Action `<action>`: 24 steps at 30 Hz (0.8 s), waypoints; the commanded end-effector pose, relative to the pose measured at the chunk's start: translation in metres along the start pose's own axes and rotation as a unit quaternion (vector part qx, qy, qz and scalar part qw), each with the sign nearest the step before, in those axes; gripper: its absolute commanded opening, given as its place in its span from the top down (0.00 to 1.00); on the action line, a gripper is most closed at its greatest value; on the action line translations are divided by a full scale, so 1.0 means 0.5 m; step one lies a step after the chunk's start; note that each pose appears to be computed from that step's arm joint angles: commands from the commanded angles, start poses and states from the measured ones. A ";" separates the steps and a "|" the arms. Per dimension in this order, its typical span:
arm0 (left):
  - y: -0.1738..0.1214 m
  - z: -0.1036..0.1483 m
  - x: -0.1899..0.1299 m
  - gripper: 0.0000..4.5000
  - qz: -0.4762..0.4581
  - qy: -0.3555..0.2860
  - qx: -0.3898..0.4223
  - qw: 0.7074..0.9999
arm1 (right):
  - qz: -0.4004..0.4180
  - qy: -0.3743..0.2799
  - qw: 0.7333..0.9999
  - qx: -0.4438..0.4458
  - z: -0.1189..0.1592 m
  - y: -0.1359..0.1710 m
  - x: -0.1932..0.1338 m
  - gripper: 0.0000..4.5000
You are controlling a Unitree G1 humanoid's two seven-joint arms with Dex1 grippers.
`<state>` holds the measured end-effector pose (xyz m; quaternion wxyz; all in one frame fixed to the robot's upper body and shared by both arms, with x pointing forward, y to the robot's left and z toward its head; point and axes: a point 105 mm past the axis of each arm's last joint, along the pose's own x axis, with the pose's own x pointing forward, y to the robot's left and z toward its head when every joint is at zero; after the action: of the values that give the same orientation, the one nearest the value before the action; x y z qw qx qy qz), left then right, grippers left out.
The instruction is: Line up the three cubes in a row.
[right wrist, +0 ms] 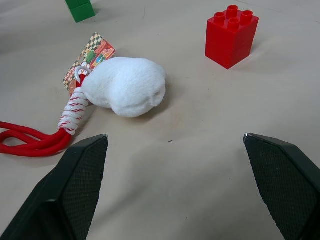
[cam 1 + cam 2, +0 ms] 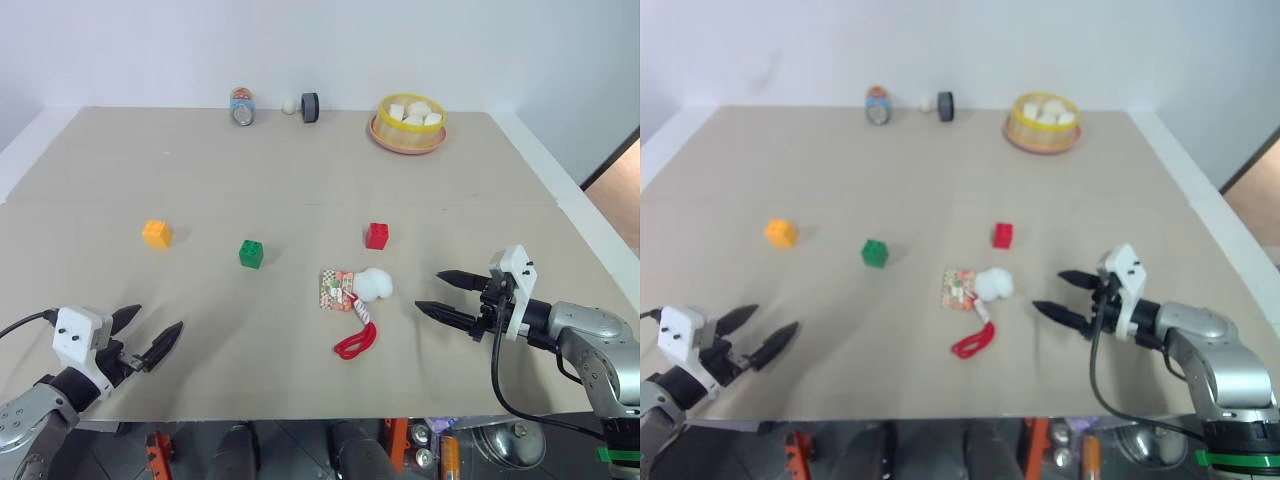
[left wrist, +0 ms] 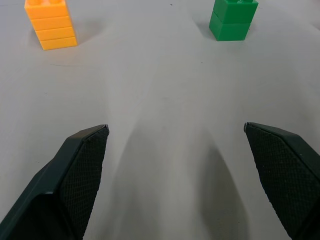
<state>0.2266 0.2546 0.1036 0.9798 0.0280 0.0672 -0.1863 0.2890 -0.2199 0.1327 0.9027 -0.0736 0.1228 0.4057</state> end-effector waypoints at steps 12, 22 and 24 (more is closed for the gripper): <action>-0.151 0.140 0.066 0.00 -0.289 -0.062 0.113 0.949 | 0.134 -0.010 0.981 -0.140 0.113 0.061 0.038 0.00; -0.241 0.173 0.124 0.00 -0.412 -0.099 0.138 0.895 | 0.213 0.030 0.957 -0.197 0.094 0.046 0.111 0.00; -0.248 0.172 0.126 0.00 -0.424 -0.100 0.135 0.890 | 0.213 0.040 0.957 -0.195 0.081 0.031 0.126 0.00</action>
<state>0.2507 0.1125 0.1719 0.8041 0.1057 -0.0378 -0.5838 0.3190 -0.1530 0.1511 0.7616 -0.2206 0.0965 0.6017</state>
